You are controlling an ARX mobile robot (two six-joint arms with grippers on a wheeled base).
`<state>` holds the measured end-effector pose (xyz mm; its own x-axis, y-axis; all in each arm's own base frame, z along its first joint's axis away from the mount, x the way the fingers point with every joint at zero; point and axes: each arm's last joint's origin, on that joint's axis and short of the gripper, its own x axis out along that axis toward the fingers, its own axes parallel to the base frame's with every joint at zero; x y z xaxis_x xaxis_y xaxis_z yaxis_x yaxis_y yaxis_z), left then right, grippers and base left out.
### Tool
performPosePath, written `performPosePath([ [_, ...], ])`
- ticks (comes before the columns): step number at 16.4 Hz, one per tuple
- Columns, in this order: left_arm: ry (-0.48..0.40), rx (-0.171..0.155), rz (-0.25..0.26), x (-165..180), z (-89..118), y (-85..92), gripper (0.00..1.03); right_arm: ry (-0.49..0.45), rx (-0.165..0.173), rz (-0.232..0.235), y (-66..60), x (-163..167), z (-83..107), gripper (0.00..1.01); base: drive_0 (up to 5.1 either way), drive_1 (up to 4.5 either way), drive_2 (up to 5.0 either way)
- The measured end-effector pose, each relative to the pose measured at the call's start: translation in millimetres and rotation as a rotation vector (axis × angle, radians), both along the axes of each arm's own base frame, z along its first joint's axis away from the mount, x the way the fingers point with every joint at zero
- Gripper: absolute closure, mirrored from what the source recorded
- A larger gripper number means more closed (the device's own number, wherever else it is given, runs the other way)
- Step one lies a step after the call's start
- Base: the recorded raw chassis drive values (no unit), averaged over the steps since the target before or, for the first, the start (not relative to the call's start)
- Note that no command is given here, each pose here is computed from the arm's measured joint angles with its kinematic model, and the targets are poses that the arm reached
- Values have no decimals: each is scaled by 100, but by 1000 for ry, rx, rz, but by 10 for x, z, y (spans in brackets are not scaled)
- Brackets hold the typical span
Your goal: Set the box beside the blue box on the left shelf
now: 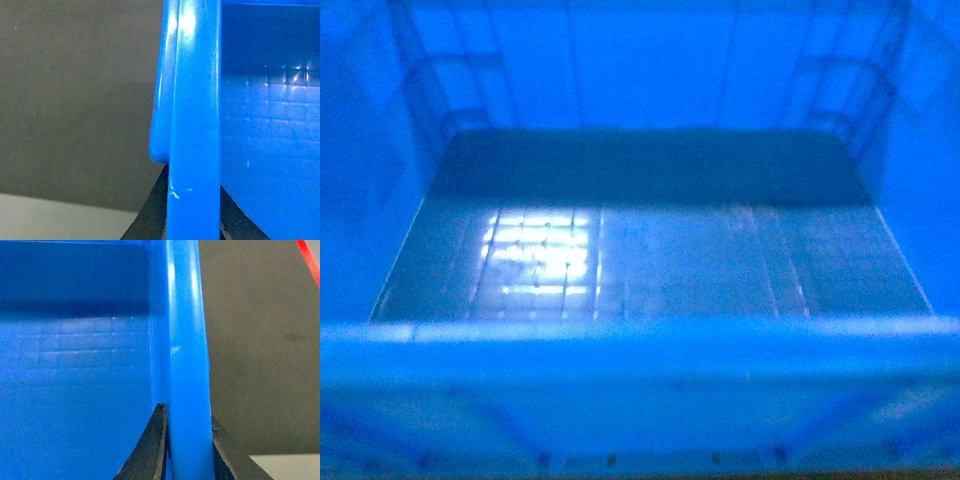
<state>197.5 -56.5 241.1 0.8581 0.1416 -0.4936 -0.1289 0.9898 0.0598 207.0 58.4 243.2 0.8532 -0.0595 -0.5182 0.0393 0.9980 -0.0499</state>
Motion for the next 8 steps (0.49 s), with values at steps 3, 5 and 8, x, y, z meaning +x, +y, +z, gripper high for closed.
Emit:
performPosePath([
  [3,20,5,11,-346,-79,53,95,18,2,-9,-21,-356,-146,89,0,0,0],
  [5,-45,-8,17,-539,6,61,95,-45,18,-30,-64,-543,-100,89,0,0,0],
  [8,-96,-24,6,-684,-44,-34,95,-109,-33,-32,-48,-621,-39,89,0,0,0],
])
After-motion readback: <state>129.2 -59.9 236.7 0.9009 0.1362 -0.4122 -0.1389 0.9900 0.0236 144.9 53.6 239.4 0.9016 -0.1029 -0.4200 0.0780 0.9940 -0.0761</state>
